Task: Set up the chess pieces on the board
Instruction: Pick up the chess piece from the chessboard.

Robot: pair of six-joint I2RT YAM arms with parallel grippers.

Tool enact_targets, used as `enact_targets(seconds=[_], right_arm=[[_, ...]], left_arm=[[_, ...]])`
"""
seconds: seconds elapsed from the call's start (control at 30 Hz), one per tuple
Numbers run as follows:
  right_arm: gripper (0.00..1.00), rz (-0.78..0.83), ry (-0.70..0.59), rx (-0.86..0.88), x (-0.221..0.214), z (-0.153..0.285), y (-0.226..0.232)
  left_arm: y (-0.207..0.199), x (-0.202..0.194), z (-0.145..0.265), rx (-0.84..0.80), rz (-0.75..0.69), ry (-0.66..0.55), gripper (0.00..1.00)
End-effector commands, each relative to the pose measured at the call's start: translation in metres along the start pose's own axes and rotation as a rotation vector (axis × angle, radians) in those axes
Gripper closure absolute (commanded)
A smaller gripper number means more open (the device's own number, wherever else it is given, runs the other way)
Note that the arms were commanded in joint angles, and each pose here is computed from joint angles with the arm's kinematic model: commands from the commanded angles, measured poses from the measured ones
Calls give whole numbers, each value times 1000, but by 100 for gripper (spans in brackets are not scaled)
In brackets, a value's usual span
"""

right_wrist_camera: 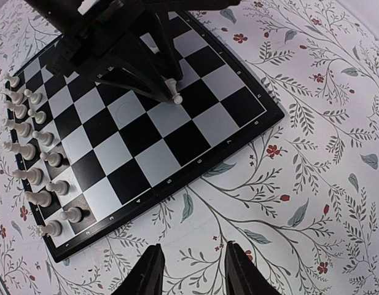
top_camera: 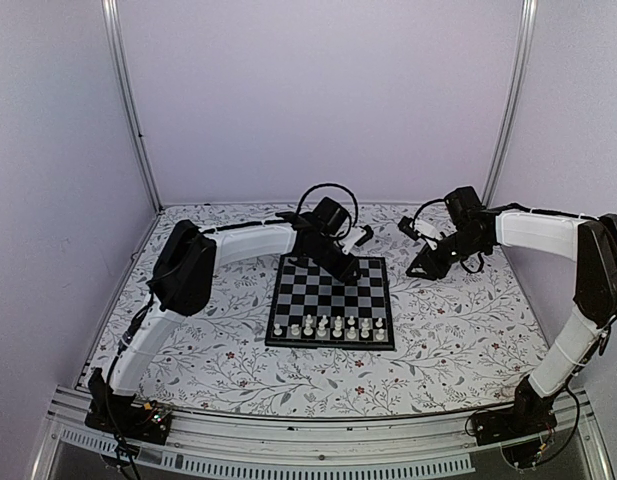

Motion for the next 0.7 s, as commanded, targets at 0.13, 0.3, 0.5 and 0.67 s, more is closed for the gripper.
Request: enact_targets(seconds=[0.13,0.3,0.5,0.67], right_arm=[[64,5,6,5,-3,-5,-1],[64,3,4,13,-3,-5,0],[64,0,-11,49,2,-3,5],[64,-18,-57,116,20,5,16]], left_arm=[[0,-24,-19,-13,-22,55,80],[-4,-24,-17,-36,-21,52,89],[-4,-12,6,-53,10,-20,92],[-3,10,40,-71,89,-153,91]])
Point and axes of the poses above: each gripper's point midway between its finger pads, its own z axis back along the fingers, its own y axis along the line the jaws close on, x = y × z, the point moved 3 cm from there along z, back along the fingers, and after that the axes turned 15 degrees about -z, right-handed, at the moved point
